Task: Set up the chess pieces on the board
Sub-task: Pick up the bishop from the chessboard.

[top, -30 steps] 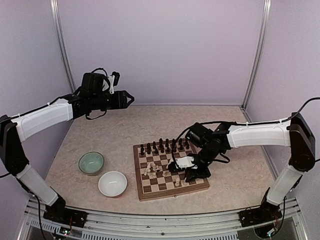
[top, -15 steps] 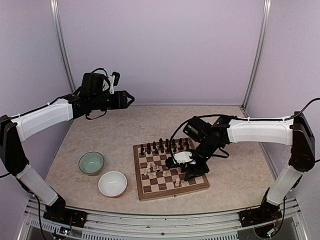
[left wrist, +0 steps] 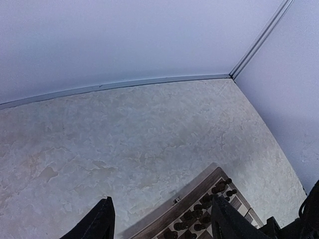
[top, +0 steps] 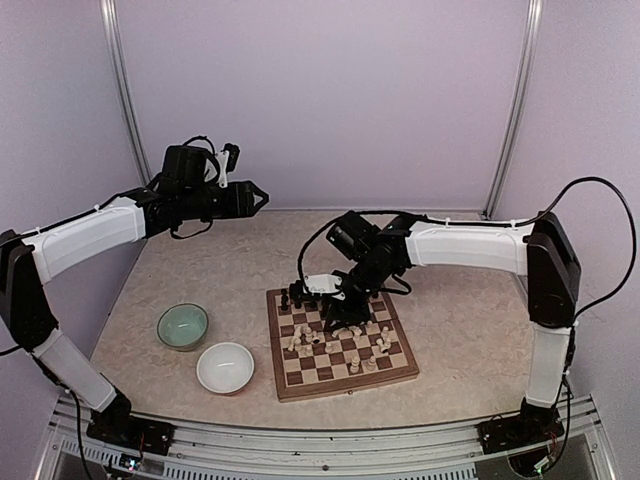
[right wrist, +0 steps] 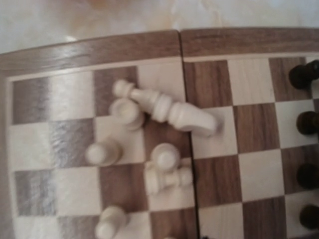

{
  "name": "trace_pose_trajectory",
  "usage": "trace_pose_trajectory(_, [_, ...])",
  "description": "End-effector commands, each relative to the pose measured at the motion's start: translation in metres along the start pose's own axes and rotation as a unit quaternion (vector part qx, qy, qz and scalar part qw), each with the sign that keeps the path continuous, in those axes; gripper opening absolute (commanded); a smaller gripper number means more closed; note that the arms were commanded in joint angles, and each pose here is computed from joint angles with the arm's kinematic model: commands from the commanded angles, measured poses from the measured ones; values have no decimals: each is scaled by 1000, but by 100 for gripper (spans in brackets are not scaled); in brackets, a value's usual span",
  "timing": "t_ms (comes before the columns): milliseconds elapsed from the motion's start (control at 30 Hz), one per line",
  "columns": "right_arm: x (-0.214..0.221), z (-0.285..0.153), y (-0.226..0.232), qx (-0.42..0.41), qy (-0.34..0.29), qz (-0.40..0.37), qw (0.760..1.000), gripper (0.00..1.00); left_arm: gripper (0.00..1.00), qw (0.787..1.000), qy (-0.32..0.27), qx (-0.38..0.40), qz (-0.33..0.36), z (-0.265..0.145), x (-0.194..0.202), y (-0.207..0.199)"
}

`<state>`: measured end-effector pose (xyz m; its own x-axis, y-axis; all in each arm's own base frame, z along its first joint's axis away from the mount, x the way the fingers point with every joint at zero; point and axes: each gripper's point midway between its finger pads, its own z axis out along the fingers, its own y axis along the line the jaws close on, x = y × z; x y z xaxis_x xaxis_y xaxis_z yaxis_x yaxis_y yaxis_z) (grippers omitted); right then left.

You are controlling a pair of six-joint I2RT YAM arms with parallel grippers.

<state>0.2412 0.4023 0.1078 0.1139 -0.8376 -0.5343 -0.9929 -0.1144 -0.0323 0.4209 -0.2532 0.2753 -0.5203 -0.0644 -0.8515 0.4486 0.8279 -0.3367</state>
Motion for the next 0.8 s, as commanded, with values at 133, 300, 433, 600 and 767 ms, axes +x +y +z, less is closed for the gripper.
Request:
trace_pose_trajectory(133, [-17,19,-10,1,-2,-5,1000,38,66,1000,-13,14,-5,-4,-16,-3])
trace_pose_trajectory(300, [-18,30,-12,-7,2,-7,1000,39,66,1000,-16,20,-10,-6,-19,-4])
trace_pose_trajectory(433, [-18,40,-9,-17,5,-15,1000,39,66,1000,-19,22,-11,-8,-21,-4])
trace_pose_trajectory(600, [-19,49,-9,-26,5,-13,1000,37,66,999,-23,22,-14,-11,-24,-2])
trace_pose_trajectory(767, [-22,51,-8,-37,0,-12,999,29,66,999,-26,24,-16,-13,-27,-1])
